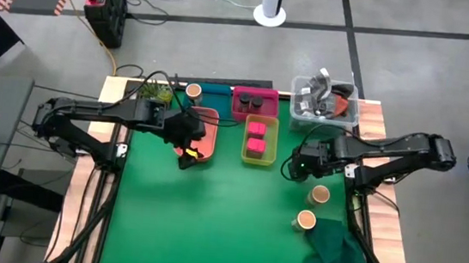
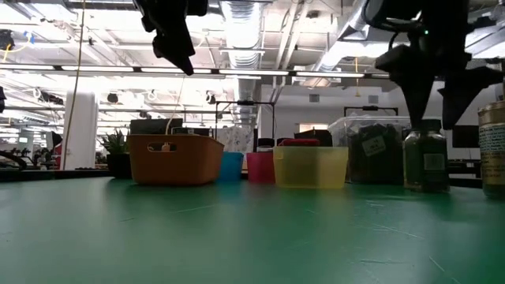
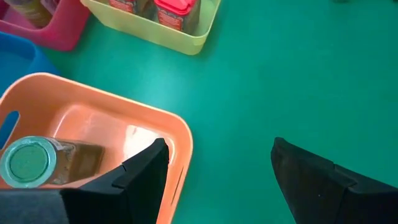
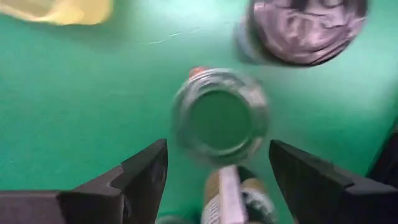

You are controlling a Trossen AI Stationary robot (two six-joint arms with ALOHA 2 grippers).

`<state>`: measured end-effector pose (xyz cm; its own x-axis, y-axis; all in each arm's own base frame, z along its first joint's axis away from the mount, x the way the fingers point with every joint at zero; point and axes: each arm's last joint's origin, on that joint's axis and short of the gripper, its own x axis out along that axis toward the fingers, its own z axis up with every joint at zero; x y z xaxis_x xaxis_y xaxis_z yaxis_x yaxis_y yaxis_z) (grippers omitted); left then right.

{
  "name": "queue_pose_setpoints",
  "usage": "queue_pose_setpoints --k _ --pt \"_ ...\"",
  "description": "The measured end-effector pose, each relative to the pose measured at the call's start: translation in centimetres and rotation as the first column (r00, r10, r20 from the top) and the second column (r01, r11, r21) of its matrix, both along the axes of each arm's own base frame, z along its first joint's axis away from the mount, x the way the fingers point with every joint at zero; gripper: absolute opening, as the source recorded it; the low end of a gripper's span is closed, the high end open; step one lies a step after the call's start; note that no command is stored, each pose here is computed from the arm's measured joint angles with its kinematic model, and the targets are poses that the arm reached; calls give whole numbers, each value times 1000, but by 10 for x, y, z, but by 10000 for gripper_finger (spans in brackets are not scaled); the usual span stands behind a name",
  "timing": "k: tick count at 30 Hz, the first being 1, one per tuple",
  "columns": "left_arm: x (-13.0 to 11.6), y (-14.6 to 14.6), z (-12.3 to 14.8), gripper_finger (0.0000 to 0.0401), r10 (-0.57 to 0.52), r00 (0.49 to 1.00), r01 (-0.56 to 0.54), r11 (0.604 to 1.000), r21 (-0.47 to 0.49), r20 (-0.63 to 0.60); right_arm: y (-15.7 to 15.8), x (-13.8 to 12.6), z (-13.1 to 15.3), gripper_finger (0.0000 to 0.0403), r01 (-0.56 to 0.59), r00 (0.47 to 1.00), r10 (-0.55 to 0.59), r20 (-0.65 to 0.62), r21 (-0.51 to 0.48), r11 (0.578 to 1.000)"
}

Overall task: Sort spices by type
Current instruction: Put the green seasoning bottle into the orange bin

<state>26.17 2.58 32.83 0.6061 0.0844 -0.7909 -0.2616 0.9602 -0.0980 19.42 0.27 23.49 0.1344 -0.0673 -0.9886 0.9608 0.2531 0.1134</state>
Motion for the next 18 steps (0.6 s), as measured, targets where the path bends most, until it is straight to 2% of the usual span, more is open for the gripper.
queue_pose_setpoints --k 5,12,18 --pt "-1 -1 -1 270 -16 1000 15 1000 -21 -7 -7 -1 -10 307 25 999 -25 -44 -4 1000" --pt "-2 -1 -2 270 -19 999 19 1000 -21 -26 -12 8 -15 307 0 1000 0 8 -12 1000" --pt "-2 -1 -2 270 -18 999 18 1000 -22 -28 -18 12 -24 307 27 999 -27 -37 -16 1000"
